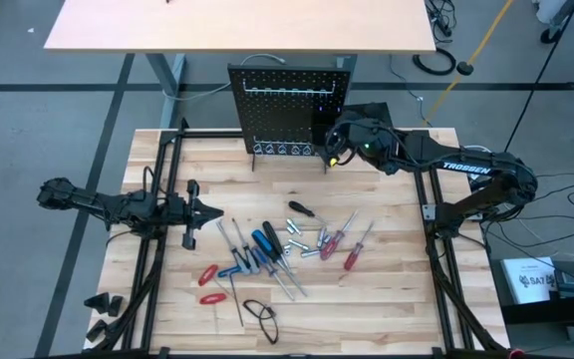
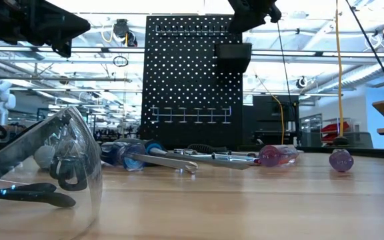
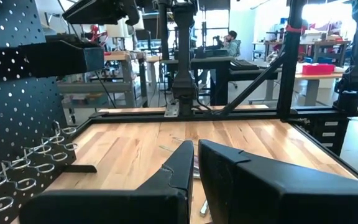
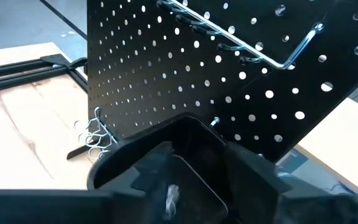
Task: Hang tools onto peg board
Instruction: Put the socket into the black bin on the pegboard, then put the extension bar into the black bin on the pegboard
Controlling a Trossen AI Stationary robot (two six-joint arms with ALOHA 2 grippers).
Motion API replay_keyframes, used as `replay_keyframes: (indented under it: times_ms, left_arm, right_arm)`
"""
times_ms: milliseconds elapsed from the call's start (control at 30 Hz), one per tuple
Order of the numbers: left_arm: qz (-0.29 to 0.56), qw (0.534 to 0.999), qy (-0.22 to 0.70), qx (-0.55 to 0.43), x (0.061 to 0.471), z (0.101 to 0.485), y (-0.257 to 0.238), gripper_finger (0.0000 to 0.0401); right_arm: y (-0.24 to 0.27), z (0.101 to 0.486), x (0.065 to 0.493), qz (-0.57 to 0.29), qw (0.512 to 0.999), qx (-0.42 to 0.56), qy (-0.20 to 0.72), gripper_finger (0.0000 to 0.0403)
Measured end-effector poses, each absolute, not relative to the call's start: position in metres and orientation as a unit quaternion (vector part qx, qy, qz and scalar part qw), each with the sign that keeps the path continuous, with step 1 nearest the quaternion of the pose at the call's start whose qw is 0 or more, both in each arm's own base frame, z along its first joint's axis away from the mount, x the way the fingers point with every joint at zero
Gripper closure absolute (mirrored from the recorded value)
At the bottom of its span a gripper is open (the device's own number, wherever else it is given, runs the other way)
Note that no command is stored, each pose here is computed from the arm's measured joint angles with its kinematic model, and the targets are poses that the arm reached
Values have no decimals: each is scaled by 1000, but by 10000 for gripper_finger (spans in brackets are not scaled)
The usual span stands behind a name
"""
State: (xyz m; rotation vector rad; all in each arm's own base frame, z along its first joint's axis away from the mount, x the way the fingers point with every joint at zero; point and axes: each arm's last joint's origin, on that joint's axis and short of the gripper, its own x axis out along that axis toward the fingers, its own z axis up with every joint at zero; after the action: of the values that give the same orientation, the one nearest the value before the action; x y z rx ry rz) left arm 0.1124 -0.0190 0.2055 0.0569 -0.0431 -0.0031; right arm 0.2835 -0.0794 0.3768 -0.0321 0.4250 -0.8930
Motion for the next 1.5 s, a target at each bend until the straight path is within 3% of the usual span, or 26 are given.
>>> replay_keyframes:
  times_ms: [167,367,700,1067,1500]
  left_arm:
    - [-2,999,-22,28,112,205,-19,369]
    - [-2,999,-22,28,112,205,-19,369]
    - [-2,999,-15,30,112,204,-19,369]
    - [34,999,-10,29,112,203,-17,369]
    - [53,998,-10,26,112,204,-16,369]
  right_arm:
    - [-79,377,284,-428,880,-15,204,217]
    - [-76,377,285,-418,885,-11,202,216]
    - [-43,368,296,-264,936,72,223,220]
    - [21,296,325,-181,917,65,349,220]
    - [38,218,361,-204,883,104,409,220]
